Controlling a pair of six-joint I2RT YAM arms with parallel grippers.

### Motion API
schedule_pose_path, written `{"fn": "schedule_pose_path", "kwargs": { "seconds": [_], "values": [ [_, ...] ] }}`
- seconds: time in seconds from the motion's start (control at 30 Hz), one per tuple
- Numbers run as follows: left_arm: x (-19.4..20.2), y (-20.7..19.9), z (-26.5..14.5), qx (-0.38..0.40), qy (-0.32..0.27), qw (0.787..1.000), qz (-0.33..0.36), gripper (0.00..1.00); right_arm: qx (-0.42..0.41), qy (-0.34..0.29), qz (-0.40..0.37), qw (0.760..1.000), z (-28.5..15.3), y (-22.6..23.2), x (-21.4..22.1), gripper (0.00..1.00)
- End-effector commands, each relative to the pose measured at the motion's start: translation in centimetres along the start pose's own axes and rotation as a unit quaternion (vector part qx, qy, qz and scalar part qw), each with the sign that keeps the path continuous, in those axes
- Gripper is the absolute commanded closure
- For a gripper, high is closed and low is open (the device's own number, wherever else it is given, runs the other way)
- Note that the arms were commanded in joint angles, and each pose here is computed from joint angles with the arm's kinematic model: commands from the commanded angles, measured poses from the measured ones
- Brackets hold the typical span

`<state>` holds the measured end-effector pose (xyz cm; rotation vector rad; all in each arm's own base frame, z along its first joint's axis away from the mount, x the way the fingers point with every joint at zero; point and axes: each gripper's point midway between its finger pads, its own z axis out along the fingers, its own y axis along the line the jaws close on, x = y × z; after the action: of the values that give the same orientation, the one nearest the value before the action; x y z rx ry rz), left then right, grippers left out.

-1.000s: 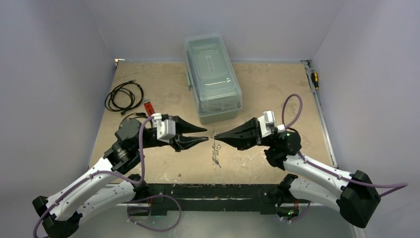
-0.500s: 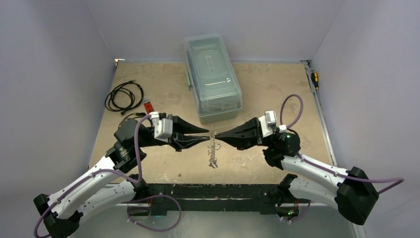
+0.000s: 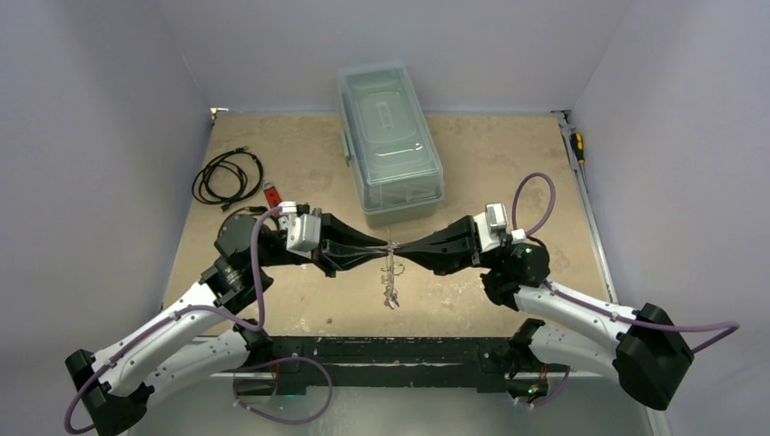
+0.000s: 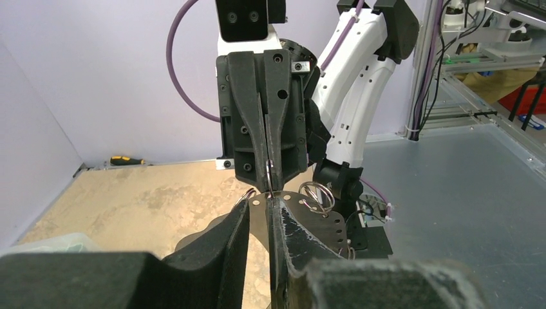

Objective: Put the keys on the keyring

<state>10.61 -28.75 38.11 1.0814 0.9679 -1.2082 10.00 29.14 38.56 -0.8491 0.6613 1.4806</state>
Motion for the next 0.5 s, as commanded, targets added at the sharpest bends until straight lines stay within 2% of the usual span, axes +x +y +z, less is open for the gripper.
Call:
{"fn": "schedule_pose_path", "kwargs": {
  "seconds": [0.0, 0.23, 0.47],
  "values": [
    [-0.15, -0.23, 0.30, 0.011, -0.008, 1.000, 0.001, 0.85, -0.005, -0.022, -0.012, 1.000, 0.74, 0.23, -1.19, 1.00],
    [-0.32, -0.36, 0.17, 0.011, -0.008, 1.000, 0.001, 0.73, 0.013, -0.018, -0.017, 1.000, 0.65, -0.44, -0.99, 1.00],
    [-0.16, -0.38, 0.21, 0.012, -0.007, 1.000, -0.005, 0.78, 0.016, -0.013, -0.017, 1.000, 0.71, -0.59, -0.76, 1.00]
  ]
}}
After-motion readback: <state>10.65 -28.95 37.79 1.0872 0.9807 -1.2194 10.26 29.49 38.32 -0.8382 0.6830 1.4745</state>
